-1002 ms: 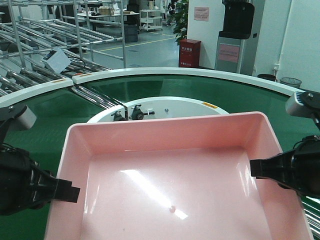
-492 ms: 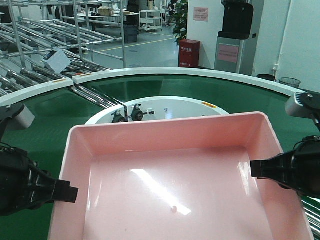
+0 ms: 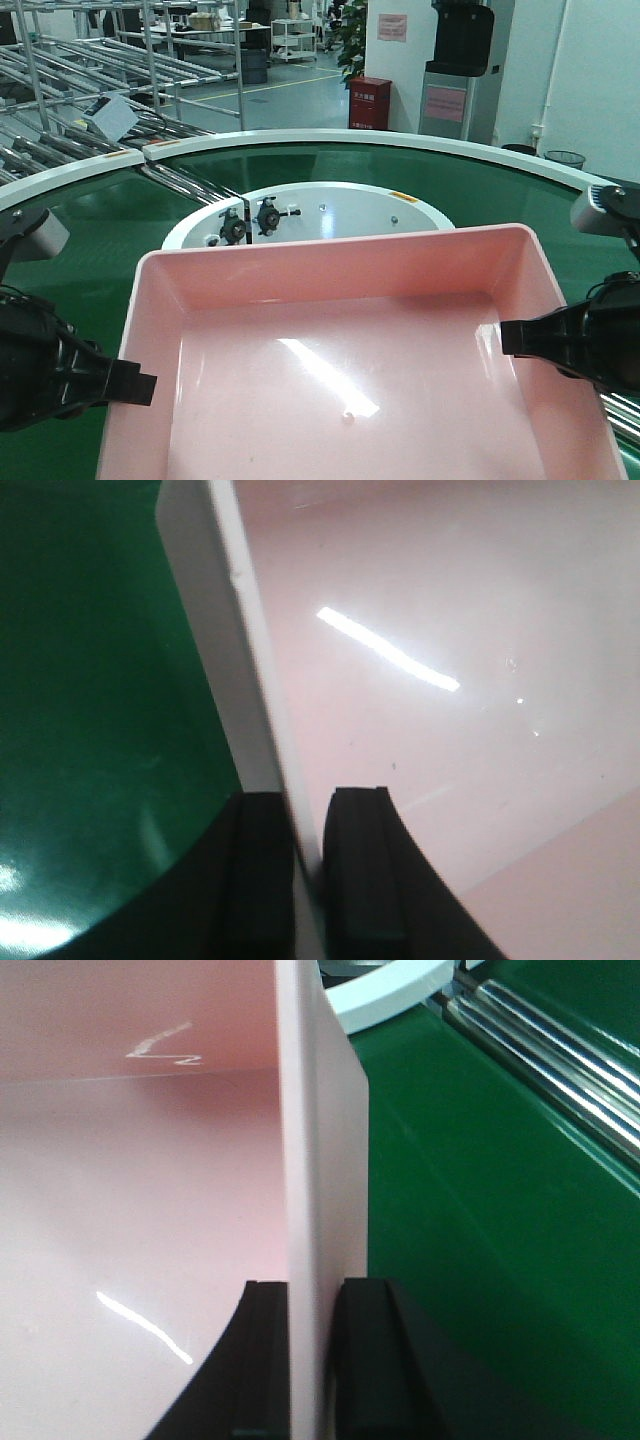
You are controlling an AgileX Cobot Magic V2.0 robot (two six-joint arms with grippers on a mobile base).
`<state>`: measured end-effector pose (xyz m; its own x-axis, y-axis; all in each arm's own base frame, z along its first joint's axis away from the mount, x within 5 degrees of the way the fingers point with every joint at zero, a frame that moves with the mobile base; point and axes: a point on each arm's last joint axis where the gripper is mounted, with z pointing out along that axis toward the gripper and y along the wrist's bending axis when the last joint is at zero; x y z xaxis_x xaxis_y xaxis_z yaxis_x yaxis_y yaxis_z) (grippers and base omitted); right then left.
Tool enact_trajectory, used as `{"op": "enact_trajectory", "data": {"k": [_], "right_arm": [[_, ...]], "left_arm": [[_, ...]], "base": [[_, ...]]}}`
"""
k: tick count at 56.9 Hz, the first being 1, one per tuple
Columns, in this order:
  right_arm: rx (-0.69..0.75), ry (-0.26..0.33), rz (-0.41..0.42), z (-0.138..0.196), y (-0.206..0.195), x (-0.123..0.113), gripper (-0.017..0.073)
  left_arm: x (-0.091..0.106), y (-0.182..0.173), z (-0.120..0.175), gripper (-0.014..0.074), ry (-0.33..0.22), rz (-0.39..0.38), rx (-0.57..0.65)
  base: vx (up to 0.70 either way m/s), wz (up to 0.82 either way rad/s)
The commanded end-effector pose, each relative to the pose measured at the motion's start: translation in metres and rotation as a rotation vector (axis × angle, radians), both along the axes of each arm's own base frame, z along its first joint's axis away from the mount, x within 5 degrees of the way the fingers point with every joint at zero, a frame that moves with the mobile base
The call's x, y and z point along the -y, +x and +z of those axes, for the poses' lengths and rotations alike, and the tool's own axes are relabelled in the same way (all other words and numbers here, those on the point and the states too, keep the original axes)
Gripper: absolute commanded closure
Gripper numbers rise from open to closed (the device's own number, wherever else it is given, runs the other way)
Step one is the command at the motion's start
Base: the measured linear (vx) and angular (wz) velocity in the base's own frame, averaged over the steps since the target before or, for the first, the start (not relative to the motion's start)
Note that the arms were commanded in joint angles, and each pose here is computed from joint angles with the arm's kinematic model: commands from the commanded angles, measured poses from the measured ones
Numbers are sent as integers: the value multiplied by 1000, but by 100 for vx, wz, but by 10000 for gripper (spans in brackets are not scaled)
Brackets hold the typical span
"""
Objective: Grab pink bin and stack on right shelf
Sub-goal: 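Hold the pink bin with both grippers while the base drives to the table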
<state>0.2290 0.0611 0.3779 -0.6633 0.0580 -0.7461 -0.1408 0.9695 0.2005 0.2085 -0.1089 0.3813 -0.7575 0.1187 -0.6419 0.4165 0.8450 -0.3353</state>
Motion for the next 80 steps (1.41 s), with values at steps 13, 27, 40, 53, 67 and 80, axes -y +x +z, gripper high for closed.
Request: {"op": "enact_trajectory", "data": {"k": [13, 27, 40, 53, 67, 80], "right_arm": [[163, 70, -19, 27, -2, 2, 568], [163, 71, -19, 27, -2, 2, 568], [163, 71, -19, 27, -2, 2, 568], [163, 71, -19, 27, -2, 2, 568], [163, 70, -19, 27, -2, 2, 568], [163, 70, -19, 27, -2, 2, 568]], "left_arm": [[-2, -3, 18, 595, -34, 10, 98], [-2, -3, 18, 595, -34, 9, 98], [-2, -3, 18, 595, -34, 9, 98], [-2, -3, 18, 595, -34, 9, 98], [-2, -3, 18, 595, -34, 9, 98], [-2, -3, 18, 595, -34, 9, 98]], "base": [[-28, -8], [-30, -17], [-27, -41], [-22, -66], [-17, -76], [-10, -74]]}}
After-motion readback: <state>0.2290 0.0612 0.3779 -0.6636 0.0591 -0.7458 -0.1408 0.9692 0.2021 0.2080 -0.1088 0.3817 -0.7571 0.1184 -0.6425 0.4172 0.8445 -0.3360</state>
